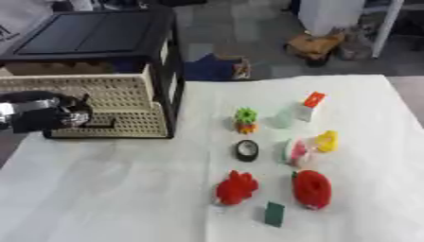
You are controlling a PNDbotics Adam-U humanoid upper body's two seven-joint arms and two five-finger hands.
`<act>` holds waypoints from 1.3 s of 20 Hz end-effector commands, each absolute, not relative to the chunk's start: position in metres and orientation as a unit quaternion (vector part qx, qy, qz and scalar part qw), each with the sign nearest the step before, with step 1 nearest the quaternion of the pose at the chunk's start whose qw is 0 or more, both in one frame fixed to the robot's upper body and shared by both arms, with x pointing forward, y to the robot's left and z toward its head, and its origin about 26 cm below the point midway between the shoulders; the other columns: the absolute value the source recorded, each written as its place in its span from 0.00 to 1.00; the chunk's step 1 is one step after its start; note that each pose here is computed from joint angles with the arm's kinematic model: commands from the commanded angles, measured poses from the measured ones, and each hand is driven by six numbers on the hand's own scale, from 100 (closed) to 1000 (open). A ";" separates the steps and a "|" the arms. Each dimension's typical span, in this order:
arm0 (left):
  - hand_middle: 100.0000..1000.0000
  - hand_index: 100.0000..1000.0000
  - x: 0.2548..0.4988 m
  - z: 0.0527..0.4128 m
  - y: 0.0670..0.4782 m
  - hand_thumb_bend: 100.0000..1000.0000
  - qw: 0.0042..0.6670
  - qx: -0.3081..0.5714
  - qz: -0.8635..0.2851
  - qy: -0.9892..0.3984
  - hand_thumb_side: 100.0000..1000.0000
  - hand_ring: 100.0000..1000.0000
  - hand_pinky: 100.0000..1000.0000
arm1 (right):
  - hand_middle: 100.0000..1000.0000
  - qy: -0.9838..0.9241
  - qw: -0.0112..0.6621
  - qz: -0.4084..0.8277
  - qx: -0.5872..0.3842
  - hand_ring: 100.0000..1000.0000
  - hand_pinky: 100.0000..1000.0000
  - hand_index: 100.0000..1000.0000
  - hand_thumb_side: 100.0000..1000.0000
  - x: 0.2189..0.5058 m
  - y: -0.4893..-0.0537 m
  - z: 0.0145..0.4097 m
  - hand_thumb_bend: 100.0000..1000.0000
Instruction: Pick up objects from table and place into drawer.
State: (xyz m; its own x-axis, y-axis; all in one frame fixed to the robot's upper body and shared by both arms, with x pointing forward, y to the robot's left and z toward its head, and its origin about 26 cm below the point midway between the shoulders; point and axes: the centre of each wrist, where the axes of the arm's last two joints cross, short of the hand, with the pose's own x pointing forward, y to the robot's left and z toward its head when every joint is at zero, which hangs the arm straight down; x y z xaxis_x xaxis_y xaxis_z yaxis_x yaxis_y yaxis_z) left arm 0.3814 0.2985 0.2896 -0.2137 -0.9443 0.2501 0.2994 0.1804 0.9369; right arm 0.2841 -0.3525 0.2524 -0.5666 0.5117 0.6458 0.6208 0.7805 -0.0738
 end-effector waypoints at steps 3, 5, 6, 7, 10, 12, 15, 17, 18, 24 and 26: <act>0.90 1.00 0.381 0.306 0.302 0.00 0.535 0.327 -0.551 -0.550 1.00 0.77 0.54 | 0.66 -0.887 0.322 -0.079 -0.321 0.69 0.71 0.83 1.00 0.280 -0.354 0.261 0.00; 0.91 1.00 0.382 0.308 0.302 0.00 0.531 0.334 -0.548 -0.554 1.00 0.77 0.54 | 0.66 -0.887 0.322 -0.079 -0.321 0.69 0.71 0.83 1.00 0.280 -0.354 0.261 0.00; 0.91 1.00 0.383 0.309 0.301 0.00 0.529 0.336 -0.546 -0.556 1.00 0.77 0.54 | 0.66 -0.887 0.322 -0.079 -0.321 0.69 0.71 0.83 1.00 0.280 -0.354 0.261 0.00; 0.91 1.00 0.383 0.310 0.301 0.00 0.527 0.339 -0.545 -0.557 1.00 0.77 0.54 | 0.66 -0.887 0.321 -0.080 -0.321 0.69 0.71 0.83 1.00 0.280 -0.354 0.261 0.00; 0.90 1.00 0.387 0.312 0.299 0.00 0.525 0.343 -0.541 -0.561 1.00 0.77 0.53 | 0.66 -0.888 0.320 -0.080 -0.321 0.69 0.71 0.83 1.00 0.280 -0.354 0.261 0.00; 0.89 1.00 0.390 0.313 0.299 0.00 0.524 0.349 -0.537 -0.561 1.00 0.77 0.53 | 0.66 -0.888 0.320 -0.080 -0.321 0.69 0.71 0.83 1.00 0.280 -0.354 0.261 0.00; 0.88 1.00 0.395 0.314 0.298 0.00 0.521 0.359 -0.531 -0.564 1.00 0.76 0.52 | 0.66 -0.888 0.319 -0.080 -0.321 0.69 0.71 0.83 1.00 0.280 -0.354 0.261 0.00; 0.87 1.00 0.397 0.315 0.297 0.00 0.516 0.365 -0.527 -0.569 1.00 0.76 0.51 | 0.66 -0.888 0.320 -0.079 -0.320 0.69 0.71 0.83 1.00 0.280 -0.354 0.261 0.00; 0.87 1.00 0.398 0.314 0.297 0.00 0.513 0.367 -0.526 -0.570 1.00 0.76 0.51 | 0.66 -0.888 0.320 -0.079 -0.320 0.69 0.71 0.83 1.00 0.280 -0.354 0.261 0.00; 0.78 0.97 0.401 0.310 0.296 0.00 0.509 0.363 -0.528 -0.574 1.00 0.71 0.47 | 0.66 -0.888 0.320 -0.080 -0.320 0.70 0.71 0.83 1.00 0.280 -0.354 0.261 0.00; 0.74 0.95 0.398 0.308 0.295 0.00 0.508 0.351 -0.539 -0.573 1.00 0.69 0.45 | 0.66 -0.888 0.321 -0.081 -0.320 0.70 0.71 0.83 1.00 0.280 -0.354 0.260 0.00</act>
State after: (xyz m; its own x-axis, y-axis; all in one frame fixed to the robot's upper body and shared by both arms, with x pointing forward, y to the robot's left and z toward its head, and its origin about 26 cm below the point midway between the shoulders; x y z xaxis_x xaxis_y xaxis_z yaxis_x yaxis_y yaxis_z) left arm 0.4021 0.2922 0.2957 -0.2272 -0.9486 0.2202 0.1712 0.1837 0.9680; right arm 0.2841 -0.3523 0.2504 -0.5702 0.5055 0.6476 0.6177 0.7835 -0.0677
